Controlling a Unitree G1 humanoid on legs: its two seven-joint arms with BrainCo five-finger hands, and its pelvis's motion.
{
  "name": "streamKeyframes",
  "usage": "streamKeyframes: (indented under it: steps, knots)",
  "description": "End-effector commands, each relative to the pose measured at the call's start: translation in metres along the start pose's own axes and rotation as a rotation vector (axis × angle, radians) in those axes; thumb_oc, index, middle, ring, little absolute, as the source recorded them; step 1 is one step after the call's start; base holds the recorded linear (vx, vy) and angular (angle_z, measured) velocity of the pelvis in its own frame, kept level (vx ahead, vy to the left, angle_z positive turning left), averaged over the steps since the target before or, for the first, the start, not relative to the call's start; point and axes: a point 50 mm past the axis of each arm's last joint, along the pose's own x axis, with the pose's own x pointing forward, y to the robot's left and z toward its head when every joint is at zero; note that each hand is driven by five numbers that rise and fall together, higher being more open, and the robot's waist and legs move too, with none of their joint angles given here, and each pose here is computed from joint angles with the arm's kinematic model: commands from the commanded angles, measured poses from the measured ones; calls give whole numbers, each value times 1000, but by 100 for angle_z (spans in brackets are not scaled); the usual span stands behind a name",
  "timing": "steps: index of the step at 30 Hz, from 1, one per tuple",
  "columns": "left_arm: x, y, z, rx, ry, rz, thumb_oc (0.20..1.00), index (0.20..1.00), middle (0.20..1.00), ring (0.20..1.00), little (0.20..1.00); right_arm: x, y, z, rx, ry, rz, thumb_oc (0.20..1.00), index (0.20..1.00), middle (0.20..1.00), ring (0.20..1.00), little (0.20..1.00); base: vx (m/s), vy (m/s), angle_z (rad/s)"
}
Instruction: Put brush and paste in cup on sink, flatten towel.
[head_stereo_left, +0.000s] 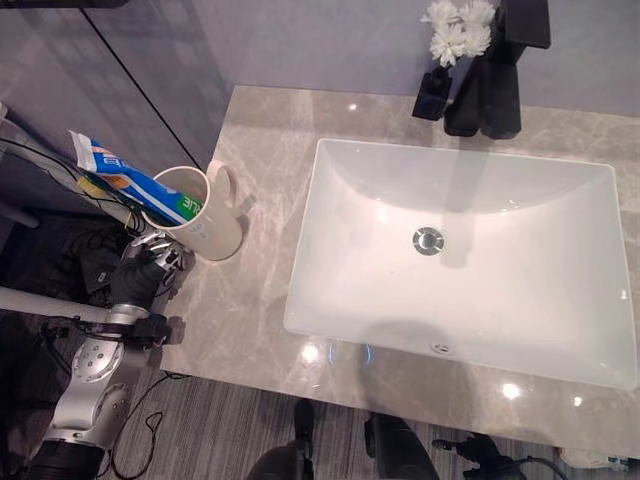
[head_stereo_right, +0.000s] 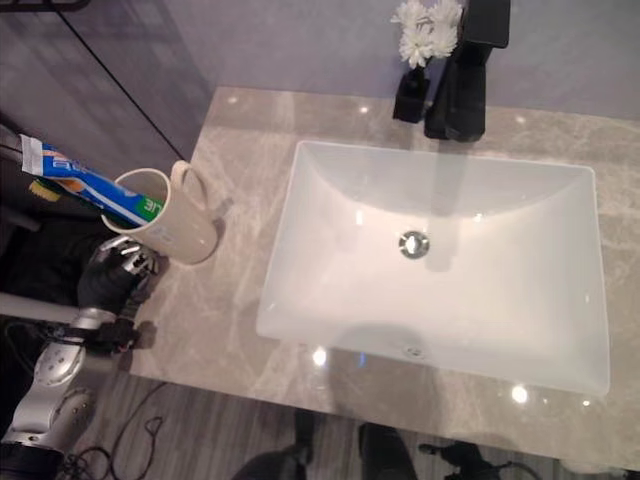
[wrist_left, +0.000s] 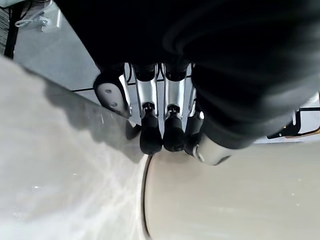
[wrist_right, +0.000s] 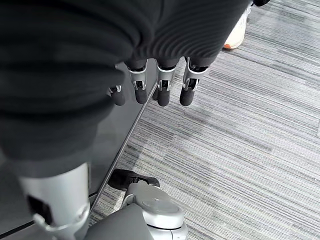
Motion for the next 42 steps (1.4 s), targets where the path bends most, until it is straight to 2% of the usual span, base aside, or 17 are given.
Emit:
streamKeyframes:
  steps: [1,12,28,42]
  knots:
    - [10,-25,7,54,-51,-144,200,200,200,200,200,2,2,5,-46,-15,4,1000,1000,1000,1000,1000,31,-14,-3]
    - [10,-24,15,64,-98,-118,200,200,200,200,200,0,2,-6,-38,32,-7,1000,1000,1000,1000,1000,11,-4,-1]
    - [-11,-23,13,30,-56,-159,200,200,200,200,200,0,6,-11,-63,68,16,1000,1000,1000,1000,1000,-18,8,2]
    - [1,-14,4,71,-67,-31,200,200,200,200,200,-3,4,-22,-55,115,-2,1000,1000,1000,1000,1000,-5,-2,-2]
